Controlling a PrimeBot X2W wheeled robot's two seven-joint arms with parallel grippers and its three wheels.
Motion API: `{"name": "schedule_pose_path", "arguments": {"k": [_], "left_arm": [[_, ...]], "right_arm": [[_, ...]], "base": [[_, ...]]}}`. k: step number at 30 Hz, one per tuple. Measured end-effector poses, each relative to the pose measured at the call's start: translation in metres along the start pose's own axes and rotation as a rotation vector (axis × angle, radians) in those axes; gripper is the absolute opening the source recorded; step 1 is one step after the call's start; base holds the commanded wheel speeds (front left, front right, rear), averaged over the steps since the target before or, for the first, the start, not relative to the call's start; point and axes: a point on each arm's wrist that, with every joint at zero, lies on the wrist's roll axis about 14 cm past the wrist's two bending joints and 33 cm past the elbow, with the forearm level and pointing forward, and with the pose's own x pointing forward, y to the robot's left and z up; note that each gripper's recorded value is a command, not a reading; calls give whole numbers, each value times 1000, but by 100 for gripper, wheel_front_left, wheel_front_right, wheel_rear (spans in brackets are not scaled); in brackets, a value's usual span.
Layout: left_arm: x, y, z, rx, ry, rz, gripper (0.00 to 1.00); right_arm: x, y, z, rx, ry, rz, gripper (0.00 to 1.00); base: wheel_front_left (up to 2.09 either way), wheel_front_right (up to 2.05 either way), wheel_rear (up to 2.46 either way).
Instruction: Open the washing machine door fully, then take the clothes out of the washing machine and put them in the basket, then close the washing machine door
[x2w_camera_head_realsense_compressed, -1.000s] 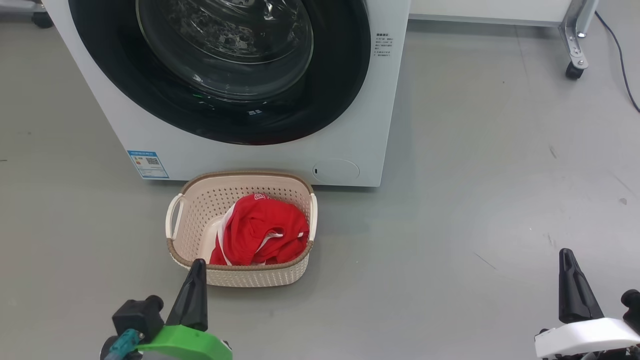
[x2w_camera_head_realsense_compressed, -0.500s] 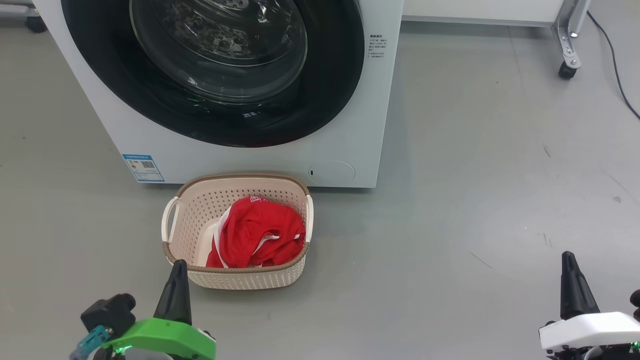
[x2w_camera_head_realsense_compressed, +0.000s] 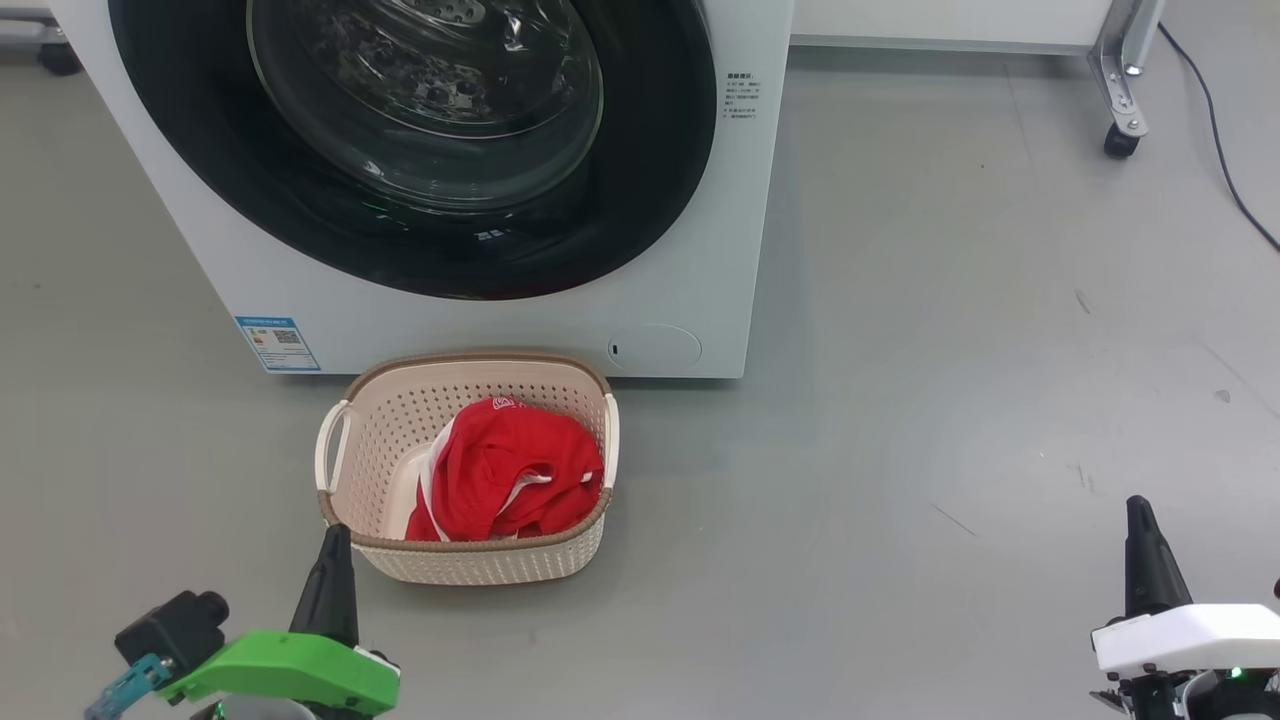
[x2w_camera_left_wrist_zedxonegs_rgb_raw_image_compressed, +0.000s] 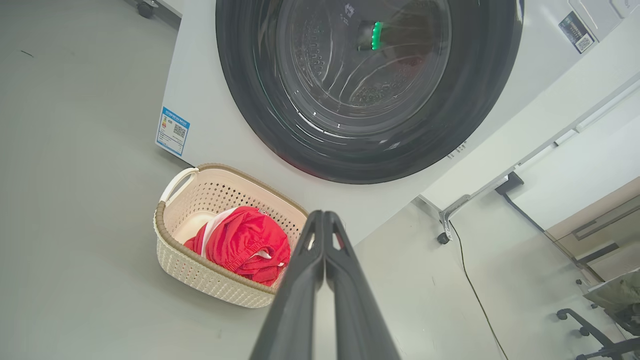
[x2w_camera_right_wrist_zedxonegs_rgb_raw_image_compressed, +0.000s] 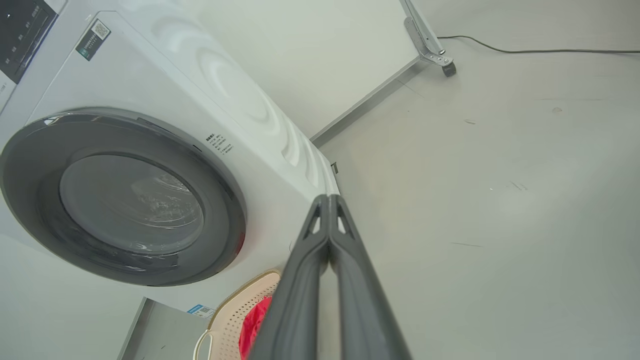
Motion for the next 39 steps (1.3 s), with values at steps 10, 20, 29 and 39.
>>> {"name": "schedule_pose_path", "arguments": {"k": [10, 20, 29, 39], "left_arm": [[2, 6, 4, -132, 7, 15, 0], [3, 10, 9, -262, 15, 21, 0], [5, 14, 13, -365, 10, 25, 0], [6, 15, 18, -488, 9, 16, 0]], "right_arm": [[2, -4, 1, 142, 4, -20, 0], [6, -6, 3, 284, 2, -34, 0], [8, -7, 6, 385, -2, -39, 0], [11, -5, 8, 515, -5, -32, 0]], "base": [[0, 0, 0], [0, 0, 0], [0, 0, 0], [0, 0, 0]]}}
